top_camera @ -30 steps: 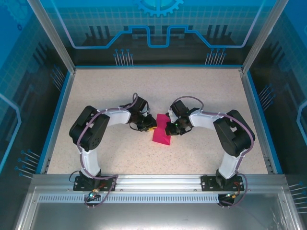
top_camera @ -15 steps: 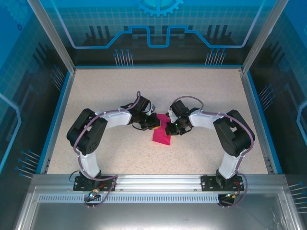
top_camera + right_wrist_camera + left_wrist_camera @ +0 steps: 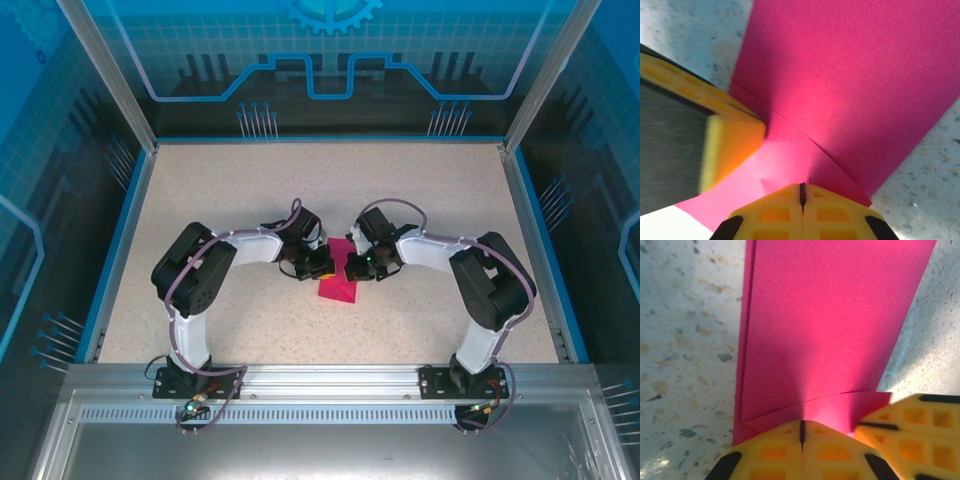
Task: Fold a paper plane with a square sheet of paper (pick it up from the middle)
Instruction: Fold the triangle a second time at the center of the table.
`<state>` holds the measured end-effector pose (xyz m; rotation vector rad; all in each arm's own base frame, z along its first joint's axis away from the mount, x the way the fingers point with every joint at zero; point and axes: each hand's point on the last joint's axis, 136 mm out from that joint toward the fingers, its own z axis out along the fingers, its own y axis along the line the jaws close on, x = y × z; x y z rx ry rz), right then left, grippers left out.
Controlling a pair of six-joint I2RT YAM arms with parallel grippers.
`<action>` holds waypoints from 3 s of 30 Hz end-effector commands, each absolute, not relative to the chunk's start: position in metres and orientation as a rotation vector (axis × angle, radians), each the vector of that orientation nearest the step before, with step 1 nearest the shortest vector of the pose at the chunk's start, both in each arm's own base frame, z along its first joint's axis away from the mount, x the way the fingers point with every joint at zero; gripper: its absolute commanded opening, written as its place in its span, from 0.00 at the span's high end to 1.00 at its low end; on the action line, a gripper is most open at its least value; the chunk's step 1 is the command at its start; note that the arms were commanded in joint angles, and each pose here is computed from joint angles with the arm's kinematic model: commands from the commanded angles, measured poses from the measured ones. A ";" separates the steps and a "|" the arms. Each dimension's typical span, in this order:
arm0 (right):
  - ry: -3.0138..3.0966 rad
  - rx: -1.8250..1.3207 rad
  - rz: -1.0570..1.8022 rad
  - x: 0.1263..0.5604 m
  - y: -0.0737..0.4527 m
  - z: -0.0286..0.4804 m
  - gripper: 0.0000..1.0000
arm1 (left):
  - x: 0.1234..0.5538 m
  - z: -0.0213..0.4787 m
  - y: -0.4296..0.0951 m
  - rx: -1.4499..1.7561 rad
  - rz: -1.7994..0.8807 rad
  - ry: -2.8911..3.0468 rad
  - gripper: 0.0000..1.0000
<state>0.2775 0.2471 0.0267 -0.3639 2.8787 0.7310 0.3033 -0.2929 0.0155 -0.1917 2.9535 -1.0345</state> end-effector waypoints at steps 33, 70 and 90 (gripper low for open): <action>2.989 -0.468 0.556 0.235 0.252 0.004 1.00 | 0.281 -0.029 -0.256 -0.331 -0.656 3.117 0.99; 3.076 -0.497 0.571 0.185 0.219 0.001 1.00 | 0.276 -0.035 -0.247 -0.367 -0.590 3.137 0.99; 2.870 -0.477 0.709 0.236 0.261 0.036 1.00 | 0.279 -0.028 -0.256 -0.345 -0.662 3.124 1.00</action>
